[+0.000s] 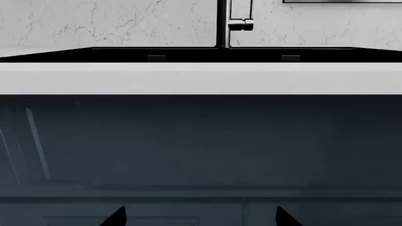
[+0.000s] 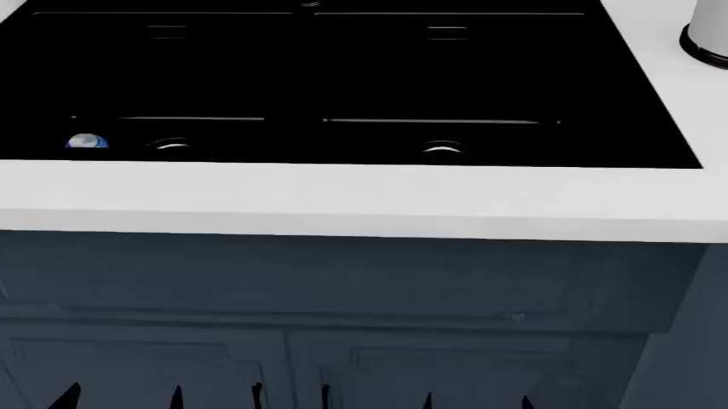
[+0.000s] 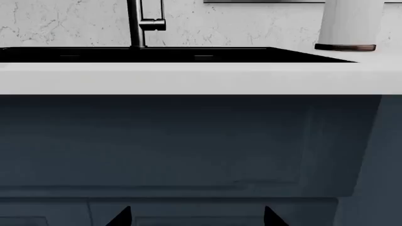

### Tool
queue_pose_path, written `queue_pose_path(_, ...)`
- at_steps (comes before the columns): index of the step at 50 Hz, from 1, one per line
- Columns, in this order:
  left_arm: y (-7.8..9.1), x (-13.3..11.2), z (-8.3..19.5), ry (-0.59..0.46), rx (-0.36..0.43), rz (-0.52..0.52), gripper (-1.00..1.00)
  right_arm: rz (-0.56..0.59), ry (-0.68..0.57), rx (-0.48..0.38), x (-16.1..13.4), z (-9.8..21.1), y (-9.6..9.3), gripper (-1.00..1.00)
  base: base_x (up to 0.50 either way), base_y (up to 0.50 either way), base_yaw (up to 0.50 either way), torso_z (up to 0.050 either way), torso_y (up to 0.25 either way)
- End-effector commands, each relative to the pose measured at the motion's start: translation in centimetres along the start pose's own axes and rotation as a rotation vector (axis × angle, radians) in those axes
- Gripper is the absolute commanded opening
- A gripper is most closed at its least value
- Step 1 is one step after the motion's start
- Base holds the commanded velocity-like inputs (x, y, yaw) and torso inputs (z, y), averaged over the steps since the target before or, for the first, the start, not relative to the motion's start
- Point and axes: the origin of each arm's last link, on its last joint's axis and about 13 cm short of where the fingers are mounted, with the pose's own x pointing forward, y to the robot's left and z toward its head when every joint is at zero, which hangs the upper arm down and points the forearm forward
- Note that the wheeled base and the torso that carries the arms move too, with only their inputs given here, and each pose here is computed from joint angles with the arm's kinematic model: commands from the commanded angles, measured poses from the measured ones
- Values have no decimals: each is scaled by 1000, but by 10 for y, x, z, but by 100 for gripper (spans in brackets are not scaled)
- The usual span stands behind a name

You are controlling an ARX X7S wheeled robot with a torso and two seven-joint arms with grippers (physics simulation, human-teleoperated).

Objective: Pick the fish from the counter and place it in the sink

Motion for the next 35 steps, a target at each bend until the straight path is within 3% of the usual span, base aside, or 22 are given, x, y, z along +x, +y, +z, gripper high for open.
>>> queue_pose_path(1, 0, 0, 0, 0, 1, 0, 100, 0, 0, 0, 0, 1, 0, 100, 0, 0, 0, 0, 0)
queue_pose_path(30, 1, 0, -2, 29, -21, -7, 100, -7, -4, 4, -4, -1, 2, 100, 0, 0, 0, 0, 0)
queue_pose_path(35, 0, -1, 13, 16, -13, -9, 100, 0, -25, 12, -5, 9, 3, 100, 0, 0, 0, 0, 0)
